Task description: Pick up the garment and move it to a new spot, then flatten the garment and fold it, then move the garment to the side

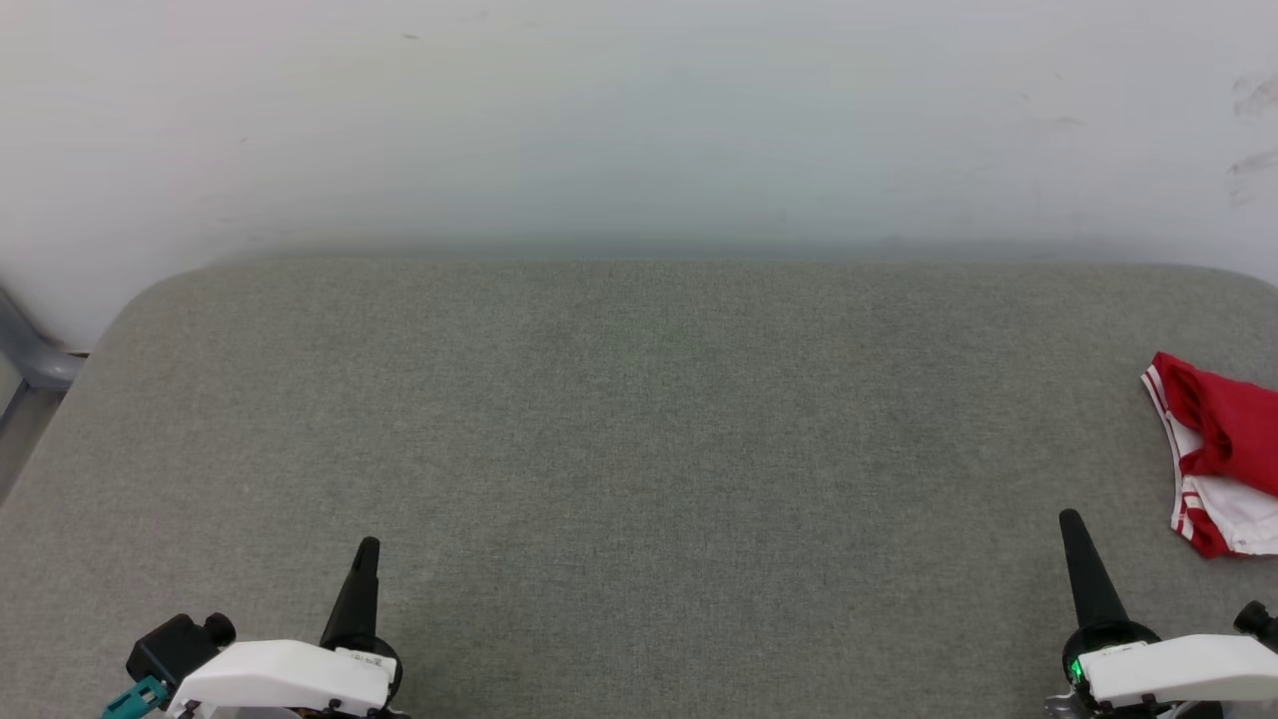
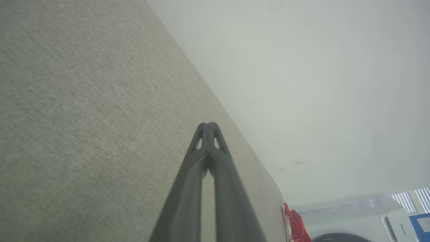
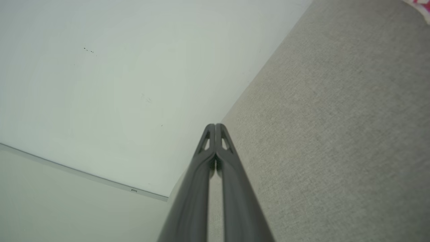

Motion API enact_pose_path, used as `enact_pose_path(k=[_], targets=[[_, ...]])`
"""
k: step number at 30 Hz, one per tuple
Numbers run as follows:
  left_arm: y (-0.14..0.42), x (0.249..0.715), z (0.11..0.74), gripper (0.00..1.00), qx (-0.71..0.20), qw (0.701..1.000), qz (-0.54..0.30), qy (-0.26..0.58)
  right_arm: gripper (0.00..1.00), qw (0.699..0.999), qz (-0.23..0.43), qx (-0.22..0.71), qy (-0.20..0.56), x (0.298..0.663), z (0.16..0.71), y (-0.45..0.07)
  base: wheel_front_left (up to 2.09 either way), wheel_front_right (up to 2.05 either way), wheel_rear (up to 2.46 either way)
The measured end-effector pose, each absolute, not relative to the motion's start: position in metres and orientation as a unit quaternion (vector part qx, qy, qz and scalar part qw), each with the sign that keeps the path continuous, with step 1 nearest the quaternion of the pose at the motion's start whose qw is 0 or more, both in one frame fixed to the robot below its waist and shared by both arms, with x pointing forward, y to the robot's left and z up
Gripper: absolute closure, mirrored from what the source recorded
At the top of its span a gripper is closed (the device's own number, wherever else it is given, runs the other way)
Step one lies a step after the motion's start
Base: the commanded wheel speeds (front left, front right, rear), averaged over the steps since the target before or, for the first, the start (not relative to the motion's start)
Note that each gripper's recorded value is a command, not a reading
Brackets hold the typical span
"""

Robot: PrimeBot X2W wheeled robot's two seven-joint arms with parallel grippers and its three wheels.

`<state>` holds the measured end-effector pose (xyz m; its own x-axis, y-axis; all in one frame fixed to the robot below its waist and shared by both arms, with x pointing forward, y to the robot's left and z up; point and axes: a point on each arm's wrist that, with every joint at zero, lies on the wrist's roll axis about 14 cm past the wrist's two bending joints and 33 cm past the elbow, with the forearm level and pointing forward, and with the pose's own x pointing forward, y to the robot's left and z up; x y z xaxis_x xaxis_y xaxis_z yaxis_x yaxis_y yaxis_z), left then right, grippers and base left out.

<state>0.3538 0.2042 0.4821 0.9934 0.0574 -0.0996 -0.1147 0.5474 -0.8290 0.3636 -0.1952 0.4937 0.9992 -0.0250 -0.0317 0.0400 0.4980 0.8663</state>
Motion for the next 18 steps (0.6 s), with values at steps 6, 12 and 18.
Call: enact_pose_path(k=[6, 12, 18], targets=[[0.2037, 0.3576, 0.4838, 1.0, -0.503, 0.862, 0.046, 0.029, 1.0, 0.85, -0.019, 0.527, 0.009, 0.3662, 0.4938, -0.1958, 0.0, 0.0, 0.0], [0.2036, 0.3616, 0.4858, 1.0, -0.532, 0.846, 0.043, 0.027, 1.0, 0.834, -0.019, 0.552, 0.011, 0.3683, 0.4936, -0.1962, 0.0, 0.0, 0.0], [0.2037, 0.3642, 0.4871, 1.0, -0.558, 0.829, 0.04, 0.025, 1.0, 0.818, -0.016, 0.575, 0.008, 0.3723, 0.4967, -0.1964, 0.0, 0.0, 0.0]])
